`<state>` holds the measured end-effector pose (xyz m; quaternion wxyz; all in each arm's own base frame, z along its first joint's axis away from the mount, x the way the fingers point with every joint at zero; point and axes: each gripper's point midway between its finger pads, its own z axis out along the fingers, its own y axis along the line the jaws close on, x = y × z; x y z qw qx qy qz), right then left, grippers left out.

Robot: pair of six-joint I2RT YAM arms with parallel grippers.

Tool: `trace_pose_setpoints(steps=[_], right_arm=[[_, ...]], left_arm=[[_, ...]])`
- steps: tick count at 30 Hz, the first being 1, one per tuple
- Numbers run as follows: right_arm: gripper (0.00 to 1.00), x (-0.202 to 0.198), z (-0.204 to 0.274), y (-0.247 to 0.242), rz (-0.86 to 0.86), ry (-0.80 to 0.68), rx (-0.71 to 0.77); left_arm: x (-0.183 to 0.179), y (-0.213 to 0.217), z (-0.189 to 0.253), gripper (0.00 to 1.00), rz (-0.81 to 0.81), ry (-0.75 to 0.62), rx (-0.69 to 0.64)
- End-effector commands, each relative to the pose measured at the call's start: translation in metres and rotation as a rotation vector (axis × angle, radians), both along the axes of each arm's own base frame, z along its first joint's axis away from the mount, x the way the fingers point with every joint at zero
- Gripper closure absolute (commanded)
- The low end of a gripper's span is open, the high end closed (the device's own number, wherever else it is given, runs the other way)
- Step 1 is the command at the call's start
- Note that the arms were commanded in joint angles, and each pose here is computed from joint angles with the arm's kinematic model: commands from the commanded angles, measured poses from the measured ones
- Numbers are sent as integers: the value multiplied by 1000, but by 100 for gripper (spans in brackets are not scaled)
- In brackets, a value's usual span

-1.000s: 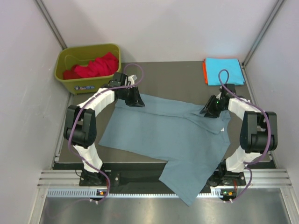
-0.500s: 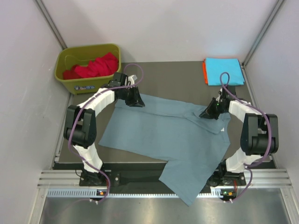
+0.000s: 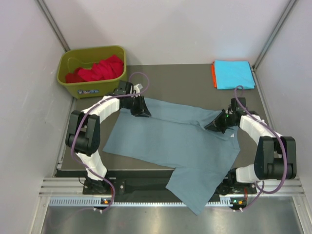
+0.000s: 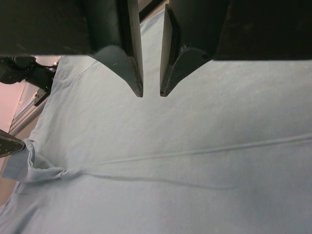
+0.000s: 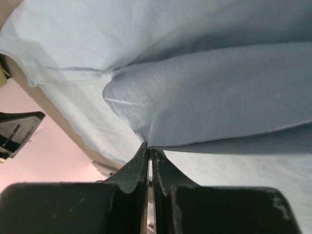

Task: Fold and stack the t-shirts
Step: Fold the tshirt

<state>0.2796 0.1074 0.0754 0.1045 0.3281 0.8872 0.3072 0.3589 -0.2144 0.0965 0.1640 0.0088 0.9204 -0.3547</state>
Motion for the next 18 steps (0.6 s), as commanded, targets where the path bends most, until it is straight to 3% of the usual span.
trace_pose_setpoints(steps=[1, 14, 15, 18], right_arm=[[100, -13, 7, 17, -24, 47, 47], [97, -33, -1, 85, -113, 167, 121], [86, -36, -4, 85, -99, 172, 120], [66, -36, 6, 83, -33, 116, 100]], left_arm=[[-1, -4, 24, 75, -15, -75, -47], [-19, -12, 29, 71, -64, -68, -91], [-22, -14, 32, 68, -74, -72, -102], [-30, -26, 38, 68, -101, -86, -136]])
